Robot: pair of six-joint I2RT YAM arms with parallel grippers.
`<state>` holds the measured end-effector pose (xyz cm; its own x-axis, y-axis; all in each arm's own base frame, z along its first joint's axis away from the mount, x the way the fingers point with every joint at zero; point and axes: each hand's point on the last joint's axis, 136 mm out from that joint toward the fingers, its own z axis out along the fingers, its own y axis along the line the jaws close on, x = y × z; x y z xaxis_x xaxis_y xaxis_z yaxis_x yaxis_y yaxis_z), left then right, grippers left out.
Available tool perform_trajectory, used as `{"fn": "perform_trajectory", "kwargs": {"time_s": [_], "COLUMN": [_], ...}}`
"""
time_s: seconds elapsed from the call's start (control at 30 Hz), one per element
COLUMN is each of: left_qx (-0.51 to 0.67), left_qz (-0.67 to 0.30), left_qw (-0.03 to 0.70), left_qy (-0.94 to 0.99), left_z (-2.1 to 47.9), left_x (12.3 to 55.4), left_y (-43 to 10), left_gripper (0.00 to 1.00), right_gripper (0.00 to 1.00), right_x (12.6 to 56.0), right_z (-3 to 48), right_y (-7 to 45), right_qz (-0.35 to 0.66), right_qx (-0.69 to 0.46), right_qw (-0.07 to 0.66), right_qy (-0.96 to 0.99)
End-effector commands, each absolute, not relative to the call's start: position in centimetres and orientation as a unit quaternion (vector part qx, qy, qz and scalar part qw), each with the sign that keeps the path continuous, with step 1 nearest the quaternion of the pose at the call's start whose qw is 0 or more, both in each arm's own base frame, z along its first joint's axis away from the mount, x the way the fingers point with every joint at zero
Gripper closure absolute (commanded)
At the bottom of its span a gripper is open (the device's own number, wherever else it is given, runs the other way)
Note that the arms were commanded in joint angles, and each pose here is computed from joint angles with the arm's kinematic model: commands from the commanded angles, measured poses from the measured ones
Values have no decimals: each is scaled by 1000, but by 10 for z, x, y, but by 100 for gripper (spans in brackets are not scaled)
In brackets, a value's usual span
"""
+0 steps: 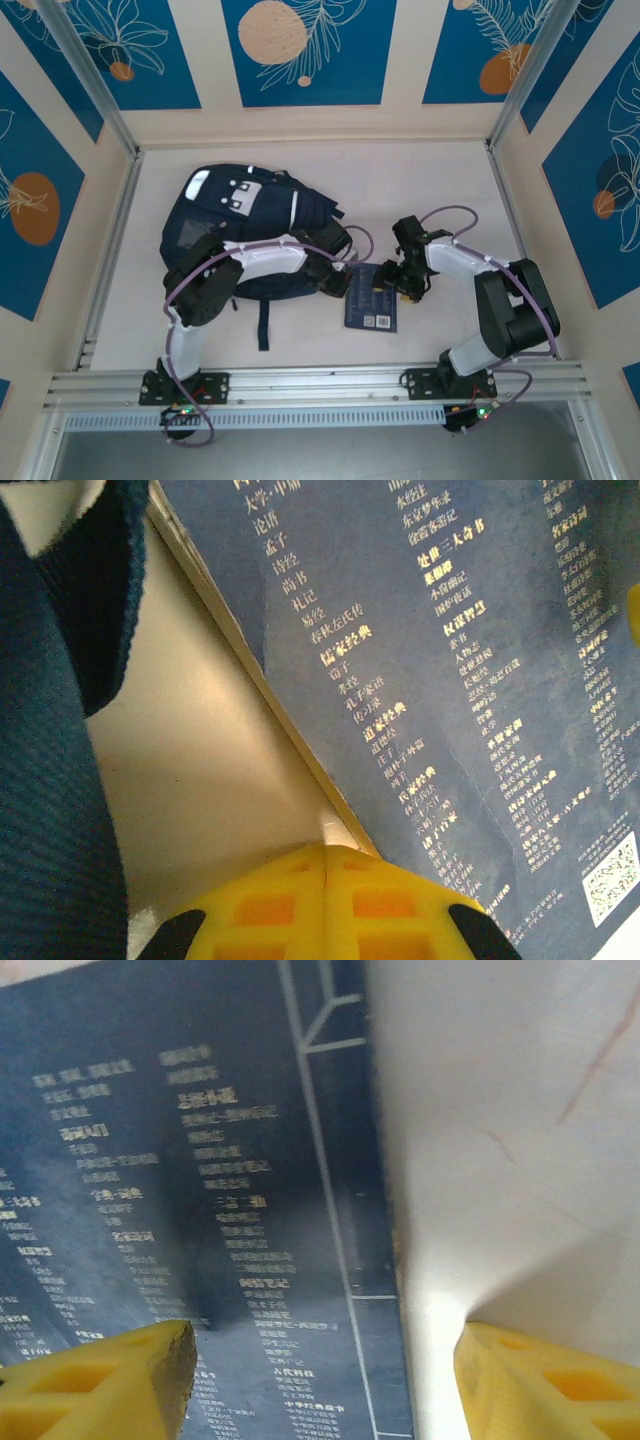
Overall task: Pack the student bag
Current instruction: Pick up the book from the bottom-center of the table.
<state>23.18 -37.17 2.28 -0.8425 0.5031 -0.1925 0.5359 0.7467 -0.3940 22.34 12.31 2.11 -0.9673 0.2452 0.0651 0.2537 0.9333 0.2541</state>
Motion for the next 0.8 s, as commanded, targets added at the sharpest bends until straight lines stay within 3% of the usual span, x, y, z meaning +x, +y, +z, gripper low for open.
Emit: {"fn": "perform_trajectory", "kwargs": {"time_s": [0.0,0.33,0.6,0.77], "left_qx": [283,282,281,281], "left_qz": [-228,-230,-233,-235], "left_qw": [21,17,13,15], "left_qy": [931,931,931,930], "left_z": [13,11,10,11], "left_x": [226,224,223,224], "left_y": [-374,-374,-375,-376], "left_gripper": [100,100,100,100], "right_gripper": [32,32,31,31], "right_x": [227,227,237,232], "right_z": [26,44,104,114], "right_y": [164,175,168,173], "right_qz": [-199,-236,-391,-448], "right_qx": [-73,-63,-138,-147], "right_qw": [20,-8,-78,-72], "right_qy": [-977,-970,-906,-879]}}
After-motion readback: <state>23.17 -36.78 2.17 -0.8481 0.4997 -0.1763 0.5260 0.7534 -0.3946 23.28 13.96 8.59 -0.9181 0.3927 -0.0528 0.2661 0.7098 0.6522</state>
